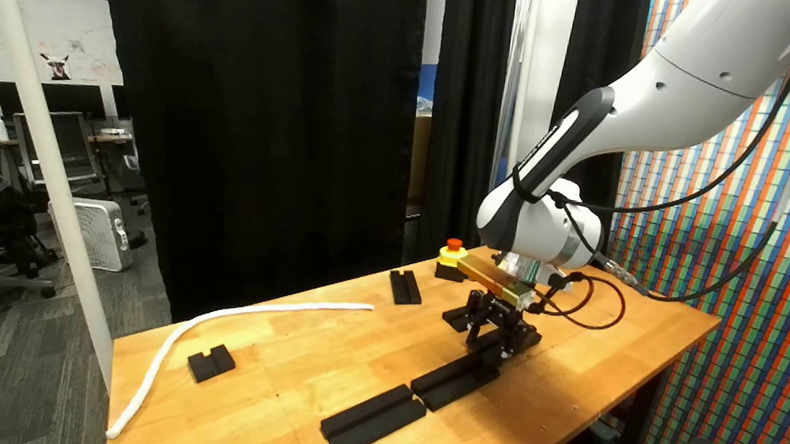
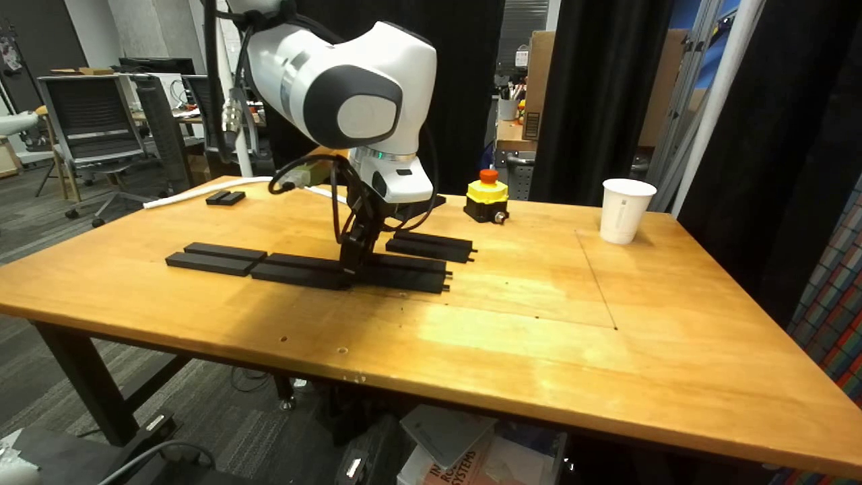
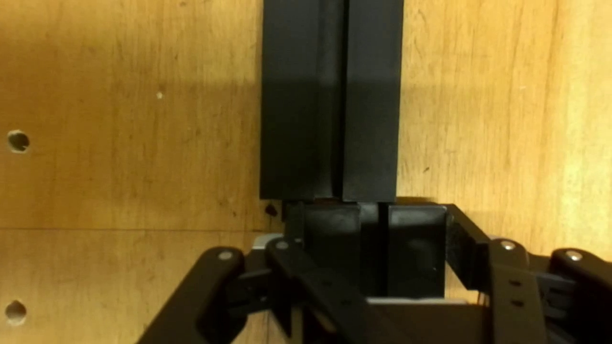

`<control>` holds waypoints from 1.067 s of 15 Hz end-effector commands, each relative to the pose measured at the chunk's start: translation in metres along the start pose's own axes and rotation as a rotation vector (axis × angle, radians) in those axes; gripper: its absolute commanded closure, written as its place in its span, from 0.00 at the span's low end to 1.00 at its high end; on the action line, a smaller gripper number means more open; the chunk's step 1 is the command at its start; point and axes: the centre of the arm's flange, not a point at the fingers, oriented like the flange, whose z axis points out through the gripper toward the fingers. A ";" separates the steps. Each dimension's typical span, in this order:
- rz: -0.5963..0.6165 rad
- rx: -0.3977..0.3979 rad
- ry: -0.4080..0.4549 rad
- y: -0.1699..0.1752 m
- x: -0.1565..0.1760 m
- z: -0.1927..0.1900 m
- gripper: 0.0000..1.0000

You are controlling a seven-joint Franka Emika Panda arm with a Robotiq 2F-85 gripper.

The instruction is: Connect the back pads

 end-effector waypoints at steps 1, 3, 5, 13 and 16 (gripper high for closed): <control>-0.007 0.012 0.010 -0.001 -0.003 -0.012 0.55; 0.005 0.005 0.014 0.003 -0.004 -0.012 0.55; 0.017 0.000 0.016 0.008 -0.003 -0.012 0.55; 0.033 -0.003 0.040 0.011 -0.002 -0.018 0.55; 0.040 -0.005 0.041 0.014 -0.002 -0.020 0.55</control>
